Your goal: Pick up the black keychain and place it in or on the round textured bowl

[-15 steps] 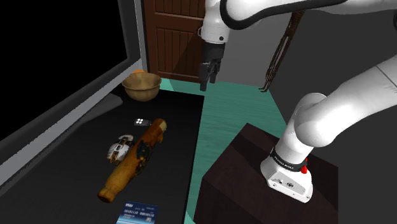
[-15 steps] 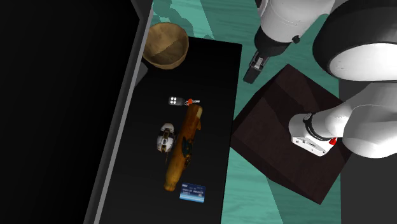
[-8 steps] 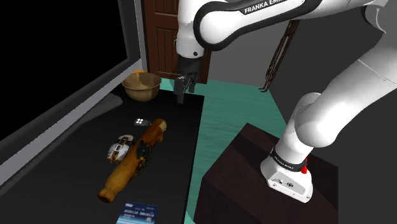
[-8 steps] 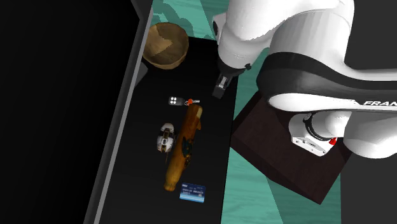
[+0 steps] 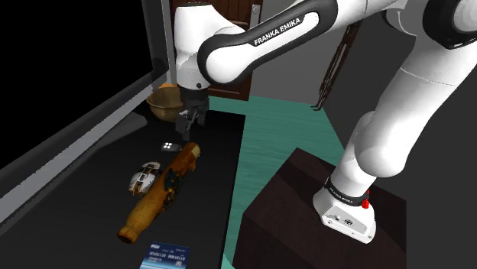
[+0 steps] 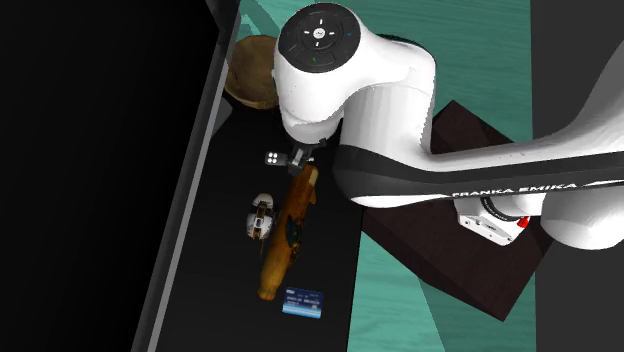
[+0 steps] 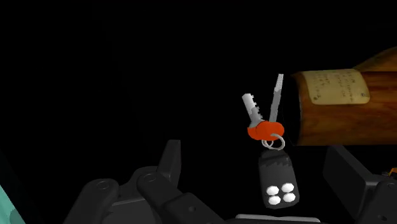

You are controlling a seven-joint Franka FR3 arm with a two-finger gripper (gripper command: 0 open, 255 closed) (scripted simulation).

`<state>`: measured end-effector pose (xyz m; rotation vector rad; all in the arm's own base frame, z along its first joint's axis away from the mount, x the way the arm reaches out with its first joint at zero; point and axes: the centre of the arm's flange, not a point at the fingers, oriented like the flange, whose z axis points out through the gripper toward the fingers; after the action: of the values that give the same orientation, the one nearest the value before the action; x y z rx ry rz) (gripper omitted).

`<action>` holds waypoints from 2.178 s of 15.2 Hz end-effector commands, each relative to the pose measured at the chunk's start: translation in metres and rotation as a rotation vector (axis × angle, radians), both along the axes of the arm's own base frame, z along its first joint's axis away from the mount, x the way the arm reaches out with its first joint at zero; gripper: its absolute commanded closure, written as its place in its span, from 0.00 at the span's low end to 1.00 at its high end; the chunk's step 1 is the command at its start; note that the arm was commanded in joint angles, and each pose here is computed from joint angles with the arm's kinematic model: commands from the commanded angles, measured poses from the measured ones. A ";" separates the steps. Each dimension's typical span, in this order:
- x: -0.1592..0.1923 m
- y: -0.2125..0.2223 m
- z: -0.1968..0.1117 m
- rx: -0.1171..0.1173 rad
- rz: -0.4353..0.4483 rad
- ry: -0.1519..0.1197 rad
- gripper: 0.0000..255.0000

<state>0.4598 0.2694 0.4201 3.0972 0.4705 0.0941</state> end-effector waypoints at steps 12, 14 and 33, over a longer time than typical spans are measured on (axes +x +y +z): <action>0.025 0.046 -0.062 -0.012 0.033 -0.028 0.00; 0.025 0.046 -0.062 -0.012 0.033 -0.028 0.00; 0.025 0.046 -0.041 -0.012 0.033 -0.028 1.00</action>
<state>0.4843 0.3155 0.3739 3.0727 0.5197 0.1354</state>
